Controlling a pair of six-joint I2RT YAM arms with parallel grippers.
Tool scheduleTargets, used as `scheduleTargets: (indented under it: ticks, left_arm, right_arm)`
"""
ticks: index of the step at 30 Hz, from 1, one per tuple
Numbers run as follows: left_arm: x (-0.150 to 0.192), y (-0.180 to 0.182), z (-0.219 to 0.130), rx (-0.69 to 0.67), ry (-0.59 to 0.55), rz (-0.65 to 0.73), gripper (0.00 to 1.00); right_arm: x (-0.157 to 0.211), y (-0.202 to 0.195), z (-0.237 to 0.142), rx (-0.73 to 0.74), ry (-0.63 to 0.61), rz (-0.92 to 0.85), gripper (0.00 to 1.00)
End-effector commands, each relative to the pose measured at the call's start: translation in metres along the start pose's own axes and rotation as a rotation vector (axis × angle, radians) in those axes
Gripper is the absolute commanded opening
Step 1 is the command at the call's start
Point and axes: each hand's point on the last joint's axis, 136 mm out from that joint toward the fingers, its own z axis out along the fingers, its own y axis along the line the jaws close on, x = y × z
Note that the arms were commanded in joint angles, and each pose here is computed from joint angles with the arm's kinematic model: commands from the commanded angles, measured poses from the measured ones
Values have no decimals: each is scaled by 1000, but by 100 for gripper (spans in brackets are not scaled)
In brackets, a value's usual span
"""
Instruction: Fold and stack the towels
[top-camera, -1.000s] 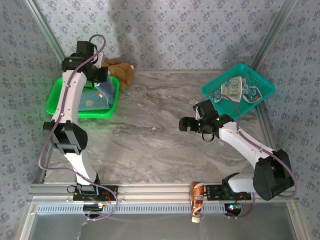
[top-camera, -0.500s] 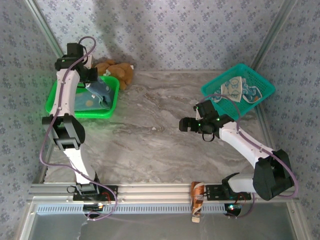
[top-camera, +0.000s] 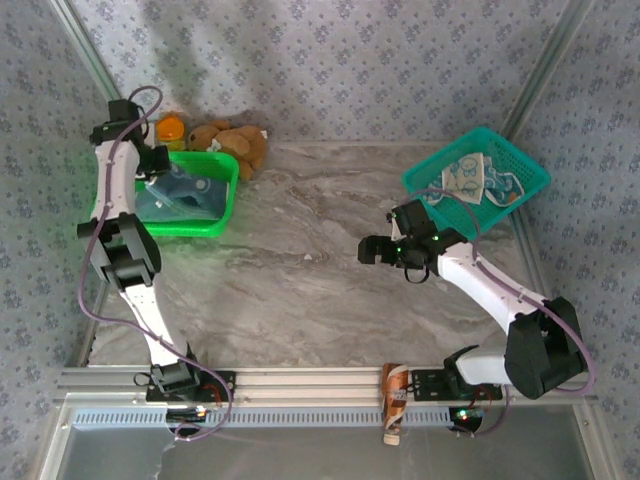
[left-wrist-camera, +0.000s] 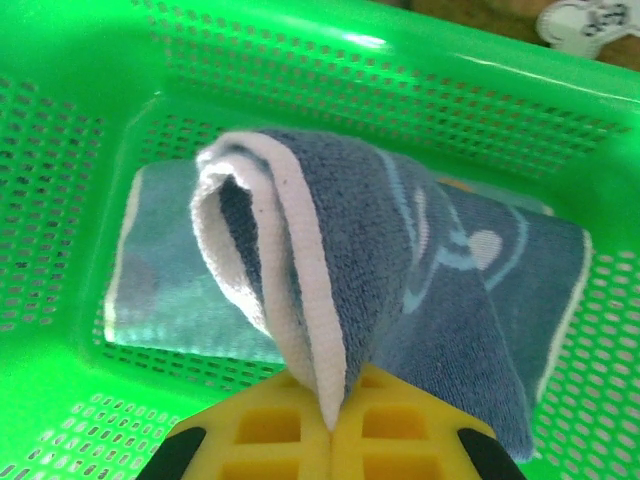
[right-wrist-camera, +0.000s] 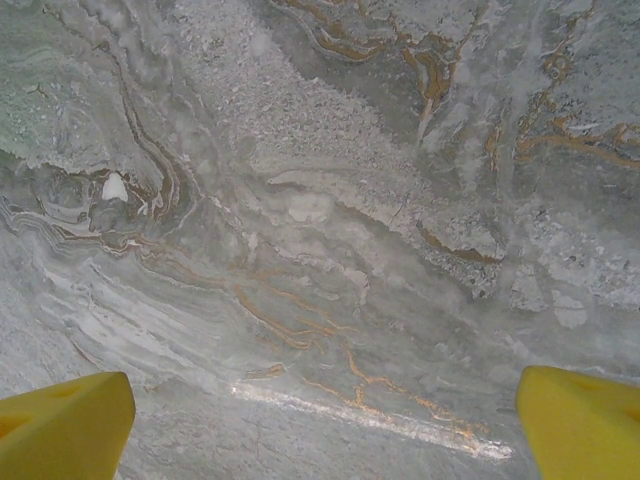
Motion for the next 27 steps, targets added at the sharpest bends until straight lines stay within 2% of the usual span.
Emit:
scheduleTargets:
  ticks: [1,3,4,7,8,11,18,22,27]
  left_arm:
    - [-14,5,1,35,-36,-40,11]
    - [-15,12,5,24,-31,-59,51]
    - [-16,18,5,10,-32,-75,63]
    - [-22,28,-1,-14,-55,-109,80]
    - [-25,29,-4,-23,-66,-112,92]
    - [-32,28,-18,-15,-98,-138,100]
    - [-30,6,-49,59,-139,-166,100]
    - [-16,-19,-62,119,-136,-167,100]
    - [19,-61,-73,214,-119,-152,99]
  right_arm:
    - [-2,2,-3,-3,19,15,100]
    - [-4,3,-4,-5,18,12,100]
    - [-4,3,-4,-7,19,13,100]
    - [-4,3,-5,-10,17,11,100]
    - [-4,3,-5,-10,16,12,100]
    - [-3,3,-3,-11,19,12,100]
    - [-10,1,-4,-17,-7,27,100]
    - [-26,-1,-12,-12,-47,31,100]
    - [-55,-13,-26,16,-125,69,100]
